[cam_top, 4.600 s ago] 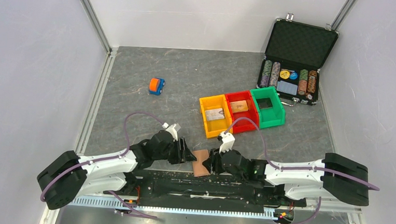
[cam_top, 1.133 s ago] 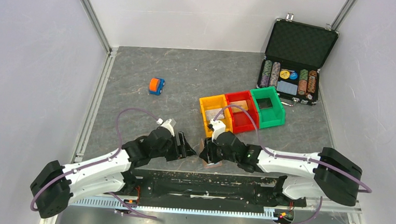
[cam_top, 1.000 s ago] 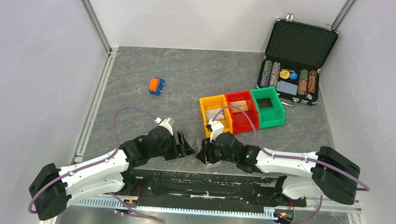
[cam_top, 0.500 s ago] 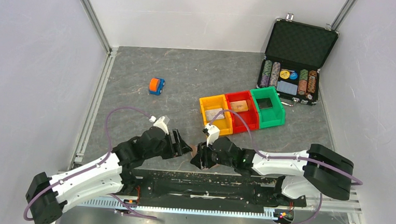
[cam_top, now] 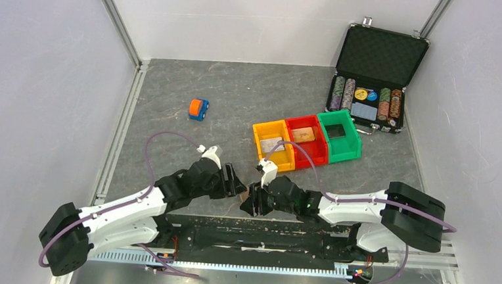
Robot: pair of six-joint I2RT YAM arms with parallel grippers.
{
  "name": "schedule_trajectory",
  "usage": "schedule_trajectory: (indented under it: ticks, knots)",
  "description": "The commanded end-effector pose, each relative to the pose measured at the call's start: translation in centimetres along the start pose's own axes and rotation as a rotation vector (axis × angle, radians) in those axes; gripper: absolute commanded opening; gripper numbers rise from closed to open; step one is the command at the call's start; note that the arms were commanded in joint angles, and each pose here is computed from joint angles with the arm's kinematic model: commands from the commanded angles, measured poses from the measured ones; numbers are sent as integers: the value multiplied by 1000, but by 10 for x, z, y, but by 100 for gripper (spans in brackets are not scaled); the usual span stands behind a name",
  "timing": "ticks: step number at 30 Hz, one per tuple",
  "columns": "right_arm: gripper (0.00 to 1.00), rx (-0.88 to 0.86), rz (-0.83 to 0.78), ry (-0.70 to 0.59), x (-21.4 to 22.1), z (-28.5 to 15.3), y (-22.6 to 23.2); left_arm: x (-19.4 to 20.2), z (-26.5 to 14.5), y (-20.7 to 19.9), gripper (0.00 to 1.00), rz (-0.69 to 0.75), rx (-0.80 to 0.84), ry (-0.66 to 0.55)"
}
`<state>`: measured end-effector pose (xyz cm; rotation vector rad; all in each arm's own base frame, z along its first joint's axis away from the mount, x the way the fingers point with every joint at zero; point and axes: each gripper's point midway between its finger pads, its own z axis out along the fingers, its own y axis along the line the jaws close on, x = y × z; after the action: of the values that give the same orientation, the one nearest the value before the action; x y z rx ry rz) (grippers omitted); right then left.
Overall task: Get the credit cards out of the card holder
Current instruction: Open the card holder at the center of the board.
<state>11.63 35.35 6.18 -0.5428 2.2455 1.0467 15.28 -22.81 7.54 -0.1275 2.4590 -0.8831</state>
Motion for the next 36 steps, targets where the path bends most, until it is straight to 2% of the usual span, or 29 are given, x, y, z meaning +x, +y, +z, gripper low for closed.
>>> schedule_trajectory:
  ticks: [1,9,11,21,27,36]
  knots:
    - [48,8,-3,-30,-5,-4,0,-6,7,-13,71,39,85,-31]
    - [49,12,-9,-72,-18,-20,4,14,10,4,47,29,45,39]
    - [50,22,-18,-93,-25,-26,4,15,9,8,44,25,41,37]
    - [54,128,-22,-152,-41,-41,-30,15,11,14,47,70,-2,52]
    - [62,176,-29,-110,-34,-39,-51,13,15,18,46,81,-36,50]
    - [63,174,-36,-39,-22,-31,-57,8,20,15,45,100,-45,49]
